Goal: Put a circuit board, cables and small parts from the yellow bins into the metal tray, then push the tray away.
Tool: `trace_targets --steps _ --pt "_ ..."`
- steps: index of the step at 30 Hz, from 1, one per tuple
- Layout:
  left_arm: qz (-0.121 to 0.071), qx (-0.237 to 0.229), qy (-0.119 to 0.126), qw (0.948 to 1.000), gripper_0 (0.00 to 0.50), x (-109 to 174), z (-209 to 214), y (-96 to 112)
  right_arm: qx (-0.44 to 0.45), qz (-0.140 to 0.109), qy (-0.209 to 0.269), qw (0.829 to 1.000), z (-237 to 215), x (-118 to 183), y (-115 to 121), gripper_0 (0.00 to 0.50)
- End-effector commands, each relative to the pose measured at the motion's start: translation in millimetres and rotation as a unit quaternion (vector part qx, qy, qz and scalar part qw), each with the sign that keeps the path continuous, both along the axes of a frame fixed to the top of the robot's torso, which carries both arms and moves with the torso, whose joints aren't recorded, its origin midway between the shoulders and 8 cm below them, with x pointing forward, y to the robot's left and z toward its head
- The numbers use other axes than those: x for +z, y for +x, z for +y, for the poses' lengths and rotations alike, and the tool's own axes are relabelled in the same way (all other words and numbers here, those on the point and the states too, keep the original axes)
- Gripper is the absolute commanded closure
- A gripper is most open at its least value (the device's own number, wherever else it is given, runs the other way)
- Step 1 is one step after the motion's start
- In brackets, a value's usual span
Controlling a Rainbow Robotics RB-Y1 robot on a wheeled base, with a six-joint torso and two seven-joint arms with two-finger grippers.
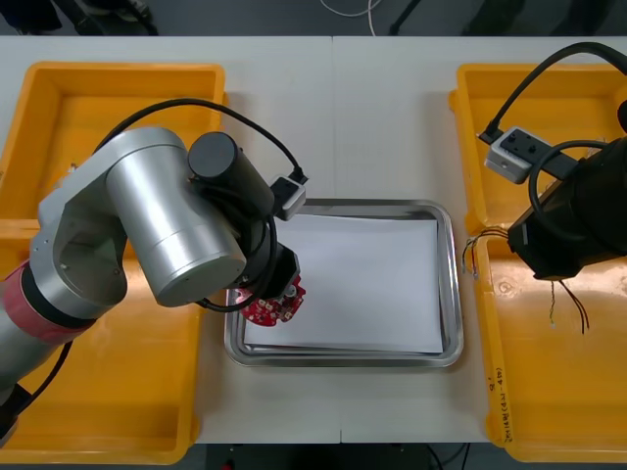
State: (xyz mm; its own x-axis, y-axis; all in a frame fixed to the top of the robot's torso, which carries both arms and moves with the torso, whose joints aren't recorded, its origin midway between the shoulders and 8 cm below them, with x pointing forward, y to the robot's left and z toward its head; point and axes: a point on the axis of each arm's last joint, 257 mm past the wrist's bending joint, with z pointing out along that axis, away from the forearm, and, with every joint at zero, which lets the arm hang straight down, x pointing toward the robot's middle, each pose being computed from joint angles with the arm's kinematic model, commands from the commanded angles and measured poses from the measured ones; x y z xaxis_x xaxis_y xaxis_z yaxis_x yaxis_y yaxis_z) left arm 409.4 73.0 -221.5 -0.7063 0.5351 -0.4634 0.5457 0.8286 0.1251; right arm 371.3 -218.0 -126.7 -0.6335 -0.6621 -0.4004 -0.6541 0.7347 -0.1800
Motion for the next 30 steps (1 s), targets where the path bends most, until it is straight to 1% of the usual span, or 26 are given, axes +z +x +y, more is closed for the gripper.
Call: trace_targets --steps 1,6,10,19,25,30 --pt "-0.024 -0.011 -0.023 0.9994 0.500 7 -30 12 0.003 -0.016 0.000 1.000 8 10 2 0.500" --pt "-0.024 -0.015 -0.020 0.9994 0.500 -4 -34 14 0.003 -0.015 0.001 1.000 9 9 1 0.500" --pt "-0.022 -0.015 -0.012 0.9996 0.500 -11 -33 13 0.004 -0.015 0.001 1.000 9 10 1 0.500" --pt "-0.018 -0.016 -0.006 0.9997 0.500 -21 -32 13 0.003 -0.017 0.001 1.000 9 10 2 0.500" --pt "-0.017 -0.014 0.006 0.9997 0.500 -27 -25 13 0.005 -0.016 0.001 1.000 9 10 1 0.500" --pt "-0.015 -0.011 0.005 0.9998 0.499 -34 -23 17 0.006 -0.015 0.000 1.000 10 9 1 0.500"
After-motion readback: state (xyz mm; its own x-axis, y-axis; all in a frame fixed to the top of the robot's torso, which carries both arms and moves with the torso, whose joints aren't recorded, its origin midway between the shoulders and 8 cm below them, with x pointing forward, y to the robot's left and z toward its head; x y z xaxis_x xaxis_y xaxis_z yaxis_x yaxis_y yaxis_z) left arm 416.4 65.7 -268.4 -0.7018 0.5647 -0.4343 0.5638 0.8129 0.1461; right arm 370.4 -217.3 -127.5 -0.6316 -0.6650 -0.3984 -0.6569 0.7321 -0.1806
